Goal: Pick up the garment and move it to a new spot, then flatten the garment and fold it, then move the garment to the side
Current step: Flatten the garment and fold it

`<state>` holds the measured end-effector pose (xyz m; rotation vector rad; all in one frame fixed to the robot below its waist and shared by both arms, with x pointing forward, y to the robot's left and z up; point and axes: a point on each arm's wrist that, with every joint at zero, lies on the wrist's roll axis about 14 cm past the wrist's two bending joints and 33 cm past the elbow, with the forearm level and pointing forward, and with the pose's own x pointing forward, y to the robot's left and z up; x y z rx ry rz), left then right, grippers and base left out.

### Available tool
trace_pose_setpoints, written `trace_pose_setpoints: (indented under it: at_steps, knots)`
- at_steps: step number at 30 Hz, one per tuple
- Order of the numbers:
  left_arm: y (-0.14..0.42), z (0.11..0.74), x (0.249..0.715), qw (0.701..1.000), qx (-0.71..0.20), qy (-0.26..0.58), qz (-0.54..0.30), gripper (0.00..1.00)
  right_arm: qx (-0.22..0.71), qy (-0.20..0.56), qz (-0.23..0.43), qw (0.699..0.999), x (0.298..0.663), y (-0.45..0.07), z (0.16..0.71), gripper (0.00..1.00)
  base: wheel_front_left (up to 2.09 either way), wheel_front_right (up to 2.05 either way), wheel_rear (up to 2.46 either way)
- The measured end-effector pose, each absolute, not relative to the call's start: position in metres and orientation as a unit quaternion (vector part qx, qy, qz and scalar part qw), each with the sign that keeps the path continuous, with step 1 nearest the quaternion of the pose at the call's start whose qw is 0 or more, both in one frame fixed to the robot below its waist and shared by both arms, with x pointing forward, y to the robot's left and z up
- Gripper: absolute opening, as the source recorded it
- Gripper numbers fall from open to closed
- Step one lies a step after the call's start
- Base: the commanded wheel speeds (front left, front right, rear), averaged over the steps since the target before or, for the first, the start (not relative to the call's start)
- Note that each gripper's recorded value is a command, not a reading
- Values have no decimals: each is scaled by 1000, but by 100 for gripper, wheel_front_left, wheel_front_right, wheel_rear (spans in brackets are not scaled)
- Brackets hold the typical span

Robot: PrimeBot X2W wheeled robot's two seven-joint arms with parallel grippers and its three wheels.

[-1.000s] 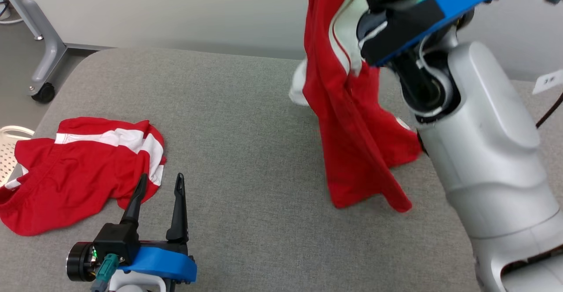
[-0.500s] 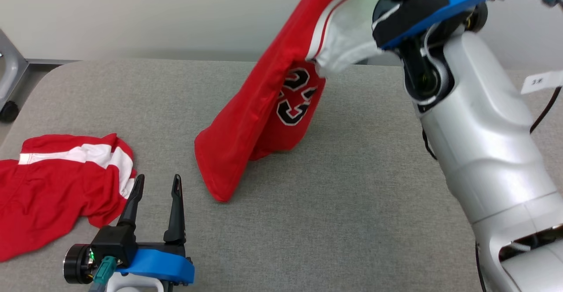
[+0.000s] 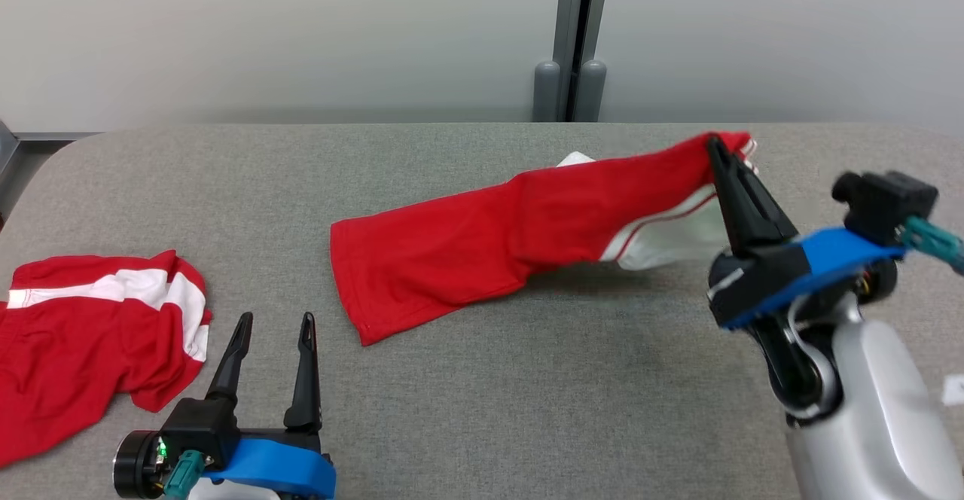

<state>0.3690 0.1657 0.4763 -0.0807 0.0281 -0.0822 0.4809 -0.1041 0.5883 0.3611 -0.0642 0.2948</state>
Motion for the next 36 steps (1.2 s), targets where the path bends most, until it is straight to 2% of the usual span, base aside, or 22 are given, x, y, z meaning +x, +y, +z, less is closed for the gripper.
trace_pose_setpoints:
  at_steps: [6, 10, 18, 26, 27, 28, 29, 30, 36]
  knots:
    - [167, 473, 370, 998, -39, 19, -41, 100, 204, -10, 113, 972, 426, -143, 575, 0, 0, 0, 0]
    - [167, 473, 377, 998, -37, 19, -44, 100, 209, 43, 66, 975, 417, -173, 542, 0, 0, 0, 0]
    - [169, 475, 389, 998, -33, 13, -44, 100, 159, 130, 26, 978, 459, -181, 482, 0, 0, 0, 0]
    - [185, 472, 387, 999, -30, 19, -17, 100, 143, 113, 30, 983, 519, -154, 469, 0, 0, 0, 0]
    - [187, 471, 386, 999, -30, 20, -14, 100, 145, 106, 27, 983, 524, -154, 470, 4, 0, 0, 0]
    - [188, 471, 386, 999, -31, 20, -12, 100, 143, 104, 26, 984, 527, -152, 470, 30, 0, 0, 0]
    - [188, 471, 386, 999, -33, 19, -10, 100, 142, 98, 24, 985, 530, -152, 470, 91, 0, 0, 0]
    - [188, 471, 385, 999, -34, 19, -9, 100, 141, 90, 22, 986, 532, -152, 472, 100, 0, 0, 0]
    - [188, 474, 380, 999, -42, 16, -6, 100, 128, 92, 21, 987, 526, -151, 469, 100, 0, 0, 0]
